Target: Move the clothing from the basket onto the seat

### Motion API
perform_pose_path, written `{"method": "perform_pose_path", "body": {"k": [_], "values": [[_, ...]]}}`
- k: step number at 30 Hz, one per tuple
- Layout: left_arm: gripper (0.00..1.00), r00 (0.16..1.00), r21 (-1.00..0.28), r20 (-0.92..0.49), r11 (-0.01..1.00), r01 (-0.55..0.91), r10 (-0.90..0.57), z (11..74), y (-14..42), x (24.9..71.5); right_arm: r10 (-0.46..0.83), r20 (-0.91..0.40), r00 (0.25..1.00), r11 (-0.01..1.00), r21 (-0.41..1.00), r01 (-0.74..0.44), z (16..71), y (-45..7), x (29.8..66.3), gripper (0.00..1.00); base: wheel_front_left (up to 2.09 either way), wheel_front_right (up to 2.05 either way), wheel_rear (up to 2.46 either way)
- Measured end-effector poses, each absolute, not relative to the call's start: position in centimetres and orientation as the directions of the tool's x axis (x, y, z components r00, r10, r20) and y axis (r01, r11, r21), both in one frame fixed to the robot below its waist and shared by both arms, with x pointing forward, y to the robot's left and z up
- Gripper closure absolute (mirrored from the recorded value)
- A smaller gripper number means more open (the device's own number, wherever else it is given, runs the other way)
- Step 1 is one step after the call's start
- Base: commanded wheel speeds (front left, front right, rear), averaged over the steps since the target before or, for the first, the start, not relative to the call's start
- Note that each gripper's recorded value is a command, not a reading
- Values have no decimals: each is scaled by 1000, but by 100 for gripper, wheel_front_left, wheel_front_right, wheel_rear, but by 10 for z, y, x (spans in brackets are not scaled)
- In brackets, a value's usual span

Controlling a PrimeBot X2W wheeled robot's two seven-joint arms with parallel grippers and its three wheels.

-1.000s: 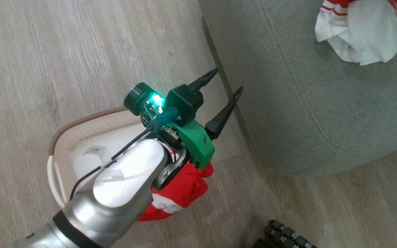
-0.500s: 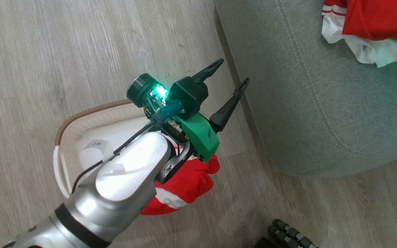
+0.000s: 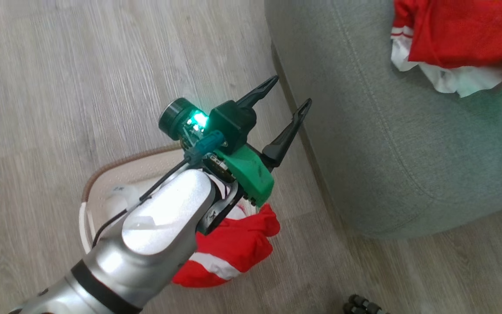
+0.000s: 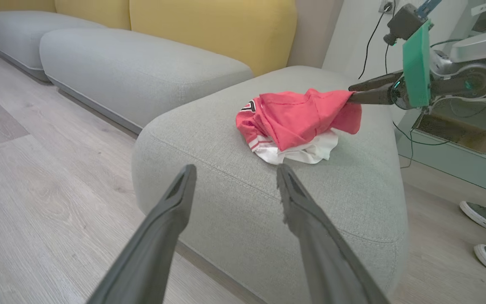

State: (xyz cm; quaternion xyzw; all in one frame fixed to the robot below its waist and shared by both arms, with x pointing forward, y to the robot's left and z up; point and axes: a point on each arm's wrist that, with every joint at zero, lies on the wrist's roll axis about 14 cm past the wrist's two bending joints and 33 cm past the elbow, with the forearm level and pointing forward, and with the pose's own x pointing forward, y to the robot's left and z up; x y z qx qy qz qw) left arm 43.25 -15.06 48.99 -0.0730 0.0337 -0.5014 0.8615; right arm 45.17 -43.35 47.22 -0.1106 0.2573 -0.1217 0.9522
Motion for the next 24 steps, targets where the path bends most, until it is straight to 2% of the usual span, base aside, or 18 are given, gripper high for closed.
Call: {"method": "perform_pose_path", "body": {"k": [5,13,24], "values": [[0,494,-150,49,483,863,-868,509,-151,420,-299,-509,807,945,-276,176,486,-439,429,0,0,0,0],[0,498,-134,80,486,864,-863,529,-148,403,-285,-505,815,947,-282,157,514,-438,413,0,0,0,0],[0,557,-129,103,544,829,-824,545,-126,383,-227,-416,880,952,-286,110,555,-427,395,0,0,0,0]]}}
